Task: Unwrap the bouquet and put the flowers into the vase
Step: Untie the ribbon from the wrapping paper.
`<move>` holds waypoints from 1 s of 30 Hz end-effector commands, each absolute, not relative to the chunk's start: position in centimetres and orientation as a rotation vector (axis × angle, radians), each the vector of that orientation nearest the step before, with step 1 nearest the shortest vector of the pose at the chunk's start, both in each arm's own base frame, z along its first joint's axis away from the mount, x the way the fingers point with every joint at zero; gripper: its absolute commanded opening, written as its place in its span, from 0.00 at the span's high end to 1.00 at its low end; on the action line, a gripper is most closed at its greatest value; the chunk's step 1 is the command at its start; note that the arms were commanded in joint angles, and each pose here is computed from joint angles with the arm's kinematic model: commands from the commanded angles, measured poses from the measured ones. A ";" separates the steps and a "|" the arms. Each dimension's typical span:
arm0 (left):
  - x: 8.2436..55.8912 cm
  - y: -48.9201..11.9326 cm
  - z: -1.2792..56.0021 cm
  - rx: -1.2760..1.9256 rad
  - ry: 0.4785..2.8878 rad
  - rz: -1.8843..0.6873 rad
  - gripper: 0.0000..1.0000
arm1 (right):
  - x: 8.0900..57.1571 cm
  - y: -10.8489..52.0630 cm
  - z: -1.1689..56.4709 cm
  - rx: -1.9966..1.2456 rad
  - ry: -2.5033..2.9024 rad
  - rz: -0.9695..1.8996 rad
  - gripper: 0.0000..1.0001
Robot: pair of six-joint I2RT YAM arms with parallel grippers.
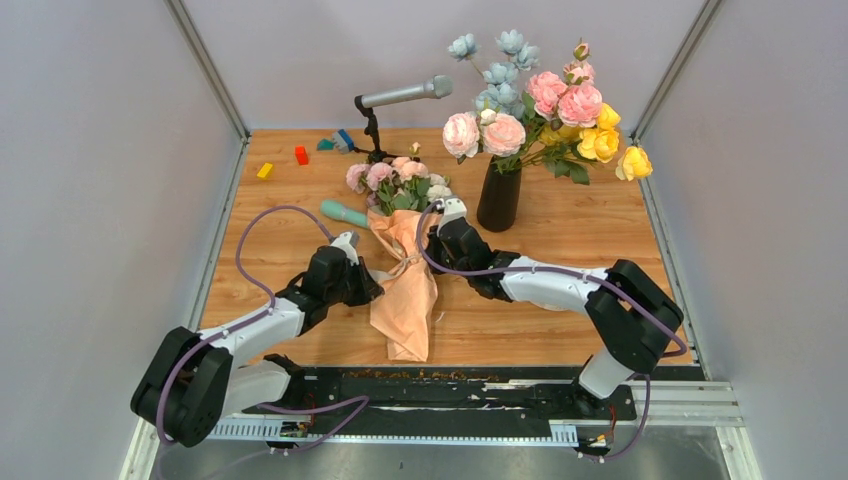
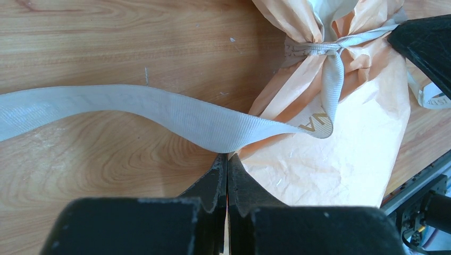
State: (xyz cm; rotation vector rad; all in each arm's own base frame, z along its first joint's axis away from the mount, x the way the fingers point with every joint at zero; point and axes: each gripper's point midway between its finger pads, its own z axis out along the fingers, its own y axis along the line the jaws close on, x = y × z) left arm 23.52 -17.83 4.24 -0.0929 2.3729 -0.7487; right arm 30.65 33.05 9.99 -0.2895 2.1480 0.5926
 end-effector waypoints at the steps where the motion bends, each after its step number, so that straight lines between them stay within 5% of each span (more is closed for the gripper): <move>1: 22.8 -15.9 2.8 -0.108 2.439 -0.613 1.00 | 32.4 30.7 12.5 -0.168 2.074 0.501 1.00; 13: 22.7 -14.7 3.3 -0.056 2.441 -0.525 1.00 | 31.0 28.1 12.9 -0.207 2.070 0.436 0.92; 20: 22.6 -14.9 4.1 0.032 2.436 -0.533 1.00 | 28.3 31.7 15.7 -0.636 1.935 0.625 0.71; 30: 22.5 -14.9 4.7 0.070 2.439 -0.524 1.00 | 27.8 36.1 16.0 -0.923 1.895 0.702 0.67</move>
